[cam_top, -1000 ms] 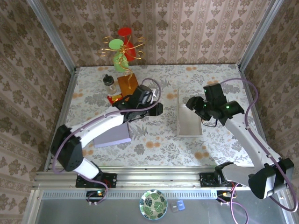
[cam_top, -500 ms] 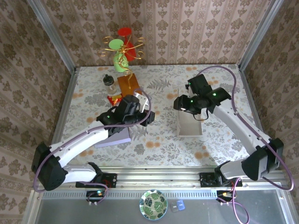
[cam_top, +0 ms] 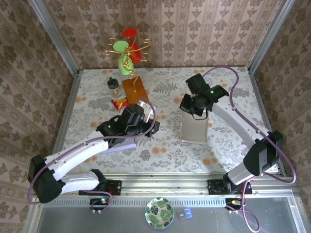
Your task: Fold the paper box
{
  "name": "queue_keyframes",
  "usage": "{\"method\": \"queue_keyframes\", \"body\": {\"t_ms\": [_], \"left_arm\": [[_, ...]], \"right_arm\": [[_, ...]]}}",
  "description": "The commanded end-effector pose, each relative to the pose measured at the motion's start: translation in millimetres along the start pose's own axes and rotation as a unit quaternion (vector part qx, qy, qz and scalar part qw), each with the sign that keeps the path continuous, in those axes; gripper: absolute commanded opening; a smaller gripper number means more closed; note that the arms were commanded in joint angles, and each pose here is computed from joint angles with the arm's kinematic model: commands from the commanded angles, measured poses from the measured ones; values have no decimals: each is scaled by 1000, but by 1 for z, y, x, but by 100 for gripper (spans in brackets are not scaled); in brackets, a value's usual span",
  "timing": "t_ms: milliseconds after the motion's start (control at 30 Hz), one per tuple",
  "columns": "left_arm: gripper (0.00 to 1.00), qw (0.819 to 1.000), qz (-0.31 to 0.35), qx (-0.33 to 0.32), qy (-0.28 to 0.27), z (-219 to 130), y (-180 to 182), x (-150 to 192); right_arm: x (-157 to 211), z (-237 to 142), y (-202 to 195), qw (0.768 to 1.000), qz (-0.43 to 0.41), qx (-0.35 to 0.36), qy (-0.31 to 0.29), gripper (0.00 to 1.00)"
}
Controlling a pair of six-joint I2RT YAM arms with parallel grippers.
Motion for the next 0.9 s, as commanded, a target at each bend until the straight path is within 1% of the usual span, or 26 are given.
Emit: {"method": "queue_keyframes", "body": {"t_ms": [0, 100, 167, 267, 300, 400, 533, 633, 800, 867], "left_arm": [[31, 1000, 16, -6, 6, -5, -2, 0], [31, 1000, 15, -4, 9, -6, -3, 2], [31, 1000, 15, -3, 14, -6, -3, 4], [31, 1000, 12, -3, 20, -7, -3, 6], [31, 1000, 11, -1, 21, -7, -3, 7], [31, 1000, 5, 6, 28, -8, -3, 10], [31, 999, -4, 18, 35, -5, -5, 13], [31, 999, -2, 27, 43, -1, -6, 13], [33, 997, 21, 25, 64, 7, -7, 10], [33, 997, 29, 23, 69, 10, -6, 10]], "right_arm": [[-6, -13, -4, 991, 111, 15, -70, 0], [-8, -19, -10, 974, 197, 32, -105, 0], [-9, -20, -13, 957, 256, 43, -128, 0], [-8, -18, -17, 919, 358, 55, -154, 0], [-8, -19, -18, 902, 394, 62, -168, 0], [-16, -24, -13, 868, 451, 77, -194, 0], [-29, -12, -3, 835, 506, 83, -199, 0], [-38, -3, 7, 827, 520, 87, -195, 0], [-42, 5, 13, 826, 522, 89, -194, 1], [-42, 8, 14, 829, 519, 87, -190, 6]]}}
Point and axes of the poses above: each hand's point on the last joint's axis, 136 mm out from that joint toward the fingers, its own z axis out along the fingers, its own y axis along the line the jaws close on, x = y × z, the point moved 9 cm from there along -z, back along the fingers, and after that the axes turned 2 degrees about z, right-handed, at the moved point
